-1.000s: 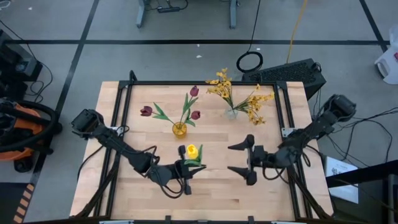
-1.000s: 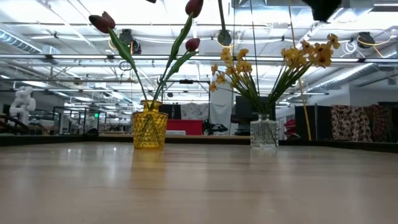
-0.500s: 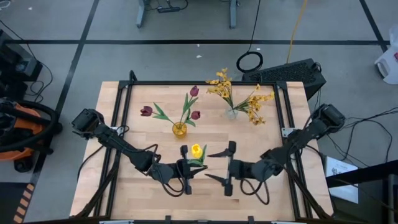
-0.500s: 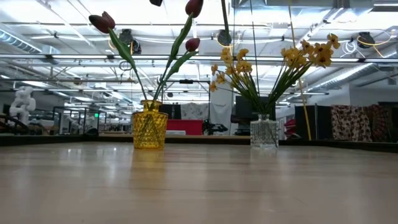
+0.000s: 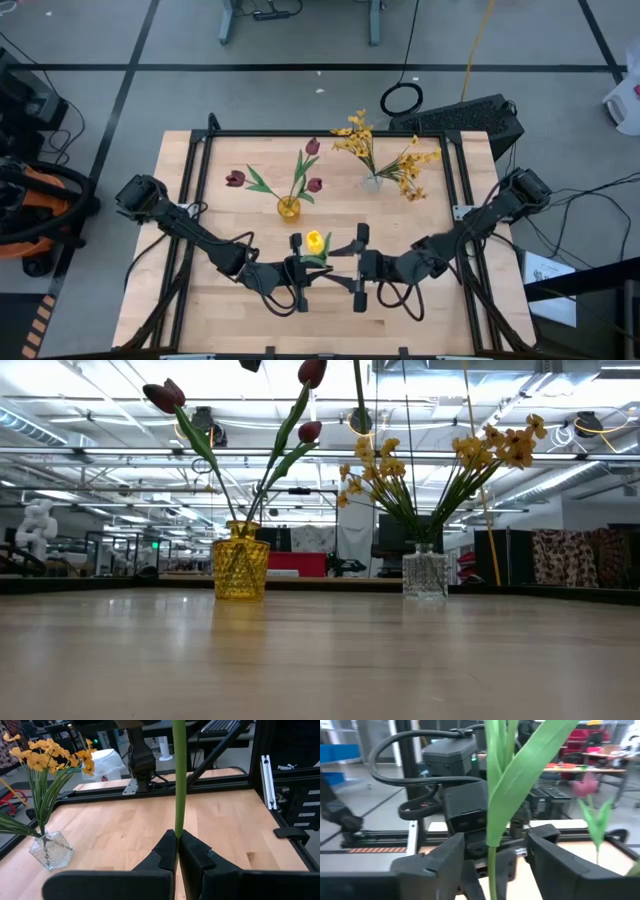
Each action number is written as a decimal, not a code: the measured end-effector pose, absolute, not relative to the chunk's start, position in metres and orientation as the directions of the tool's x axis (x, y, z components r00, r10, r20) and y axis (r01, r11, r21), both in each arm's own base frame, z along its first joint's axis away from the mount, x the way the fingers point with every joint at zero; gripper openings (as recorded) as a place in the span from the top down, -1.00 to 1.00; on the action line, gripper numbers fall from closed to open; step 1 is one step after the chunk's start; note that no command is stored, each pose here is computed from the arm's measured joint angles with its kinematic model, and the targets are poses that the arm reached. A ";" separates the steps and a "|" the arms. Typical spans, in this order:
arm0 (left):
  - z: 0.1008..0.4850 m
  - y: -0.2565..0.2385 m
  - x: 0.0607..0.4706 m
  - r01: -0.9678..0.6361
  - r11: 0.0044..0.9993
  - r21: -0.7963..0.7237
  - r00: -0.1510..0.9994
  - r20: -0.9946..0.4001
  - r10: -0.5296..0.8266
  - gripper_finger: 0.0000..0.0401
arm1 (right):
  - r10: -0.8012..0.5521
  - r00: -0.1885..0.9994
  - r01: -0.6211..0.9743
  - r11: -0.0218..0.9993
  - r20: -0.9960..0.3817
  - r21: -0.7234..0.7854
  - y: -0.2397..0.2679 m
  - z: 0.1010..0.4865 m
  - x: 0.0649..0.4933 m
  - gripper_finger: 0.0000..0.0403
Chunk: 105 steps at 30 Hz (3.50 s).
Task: Sort flowers into vase by color
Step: Put the yellow tulip into the transparent vase
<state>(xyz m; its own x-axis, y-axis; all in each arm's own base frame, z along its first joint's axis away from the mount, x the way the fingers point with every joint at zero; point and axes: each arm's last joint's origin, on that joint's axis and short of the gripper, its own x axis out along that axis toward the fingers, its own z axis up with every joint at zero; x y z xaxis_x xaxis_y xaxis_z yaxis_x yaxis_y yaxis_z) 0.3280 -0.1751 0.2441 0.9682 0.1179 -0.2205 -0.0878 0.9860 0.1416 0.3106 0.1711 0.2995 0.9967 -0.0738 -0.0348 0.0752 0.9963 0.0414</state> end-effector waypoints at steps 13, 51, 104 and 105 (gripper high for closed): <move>0.244 -0.175 0.328 -0.089 0.986 0.139 0.968 -0.219 0.118 0.94 | -0.043 0.998 0.044 0.999 -0.042 0.031 0.167 0.298 0.314 0.62; 0.230 -0.178 0.321 -0.118 0.993 0.024 0.931 -0.346 0.119 -0.46 | -0.960 0.278 0.960 0.278 0.000 -0.005 0.056 0.224 0.297 1.00; 0.228 -0.176 0.321 -0.124 0.992 0.030 0.925 -0.358 0.126 -0.46 | -0.988 0.153 0.987 0.152 -0.012 0.054 -0.023 0.239 0.316 1.00; 0.228 -0.176 0.321 -0.124 0.992 0.030 0.925 -0.358 0.126 -0.46 | -0.988 0.152 0.987 0.151 -0.012 0.057 -0.024 0.239 0.316 1.00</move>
<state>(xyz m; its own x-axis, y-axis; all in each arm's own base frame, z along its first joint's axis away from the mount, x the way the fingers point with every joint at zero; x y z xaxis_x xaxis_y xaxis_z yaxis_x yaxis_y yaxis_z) 0.3208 -0.1763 0.2284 0.9252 0.1264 -0.3579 -0.1240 0.9918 0.0296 0.3164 -0.0237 0.2395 0.1519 -0.9883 -0.0116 0.9869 0.1510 0.0574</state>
